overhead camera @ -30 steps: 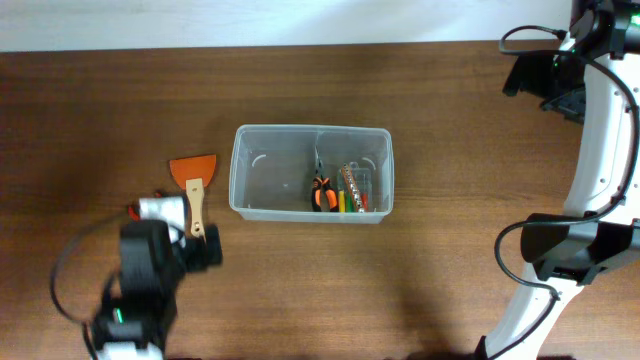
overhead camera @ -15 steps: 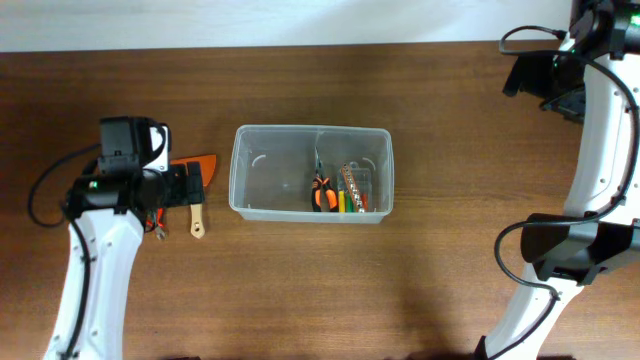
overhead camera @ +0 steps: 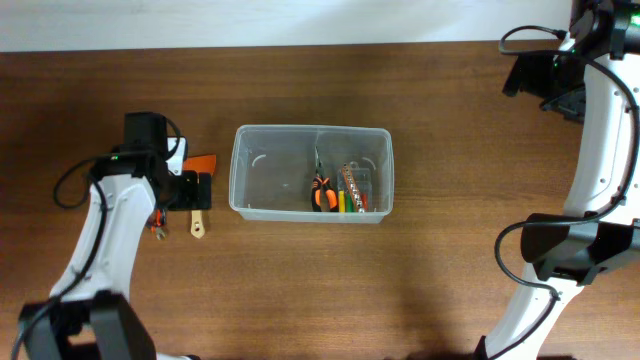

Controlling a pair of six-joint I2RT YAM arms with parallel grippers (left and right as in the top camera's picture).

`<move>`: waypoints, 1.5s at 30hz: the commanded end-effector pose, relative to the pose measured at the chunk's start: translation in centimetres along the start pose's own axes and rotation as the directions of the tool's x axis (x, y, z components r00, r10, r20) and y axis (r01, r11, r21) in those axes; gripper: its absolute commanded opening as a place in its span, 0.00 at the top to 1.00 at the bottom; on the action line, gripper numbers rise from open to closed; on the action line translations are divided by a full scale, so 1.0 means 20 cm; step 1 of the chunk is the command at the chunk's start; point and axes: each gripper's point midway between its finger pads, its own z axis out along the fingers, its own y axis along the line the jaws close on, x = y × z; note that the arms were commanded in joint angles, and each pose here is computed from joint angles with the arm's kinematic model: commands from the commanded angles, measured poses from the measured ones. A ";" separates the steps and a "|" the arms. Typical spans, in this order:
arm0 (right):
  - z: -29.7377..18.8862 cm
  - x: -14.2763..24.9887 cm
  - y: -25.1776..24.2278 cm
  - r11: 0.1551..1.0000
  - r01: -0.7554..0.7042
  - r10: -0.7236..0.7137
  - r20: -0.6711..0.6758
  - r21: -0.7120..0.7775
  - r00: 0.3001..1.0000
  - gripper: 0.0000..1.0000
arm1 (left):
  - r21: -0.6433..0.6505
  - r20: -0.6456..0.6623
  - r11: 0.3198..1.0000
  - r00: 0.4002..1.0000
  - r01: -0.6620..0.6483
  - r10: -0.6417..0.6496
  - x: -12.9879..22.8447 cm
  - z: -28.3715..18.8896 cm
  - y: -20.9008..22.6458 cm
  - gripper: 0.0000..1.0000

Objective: Pack container
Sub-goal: 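Move the left gripper down over the wooden scraper handle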

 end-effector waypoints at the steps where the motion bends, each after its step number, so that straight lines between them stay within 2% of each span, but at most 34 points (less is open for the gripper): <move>1: -0.02 -0.01 -0.01 1.000 0.001 -0.001 0.015 0.001 1.000 0.01 | 0.038 -0.033 0.999 0.999 0.013 -0.012 -0.01 0.07 0.01 0.01; 9: -0.02 -0.01 -0.01 1.000 0.001 -0.001 0.015 0.001 1.000 0.01 | 0.151 -0.075 0.988 0.997 0.032 -0.021 -0.01 0.24 -0.02 0.01; 21: -0.02 -0.01 -0.01 1.000 0.001 -0.001 0.015 0.001 1.000 0.01 | 0.155 -0.137 0.987 0.990 0.038 -0.017 0.03 0.42 -0.04 0.01; 32: -0.02 -0.01 -0.01 1.000 0.001 -0.001 0.015 0.001 1.000 0.01 | 0.112 -0.143 0.993 0.989 0.036 -0.019 0.03 0.44 0.00 0.00; 36: -0.02 -0.01 -0.01 1.000 0.001 -0.001 0.015 0.001 1.000 0.01 | 0.113 -0.144 0.993 0.989 0.036 -0.019 0.03 0.44 0.00 0.08; 43: -0.02 -0.01 -0.01 1.000 0.001 -0.001 0.015 0.001 1.000 0.01 | 0.114 -0.145 0.993 0.989 0.028 -0.011 0.03 0.44 -0.02 0.10; 44: -0.02 -0.01 -0.01 1.000 0.001 -0.001 0.015 0.001 1.000 0.01 | 0.115 -0.146 0.993 0.989 0.025 -0.008 0.03 0.45 -0.02 0.11; 45: -0.02 -0.01 -0.01 1.000 0.001 -0.001 0.015 0.002 1.000 0.01 | 0.116 -0.149 0.993 0.989 0.023 -0.005 0.03 0.45 -0.03 0.16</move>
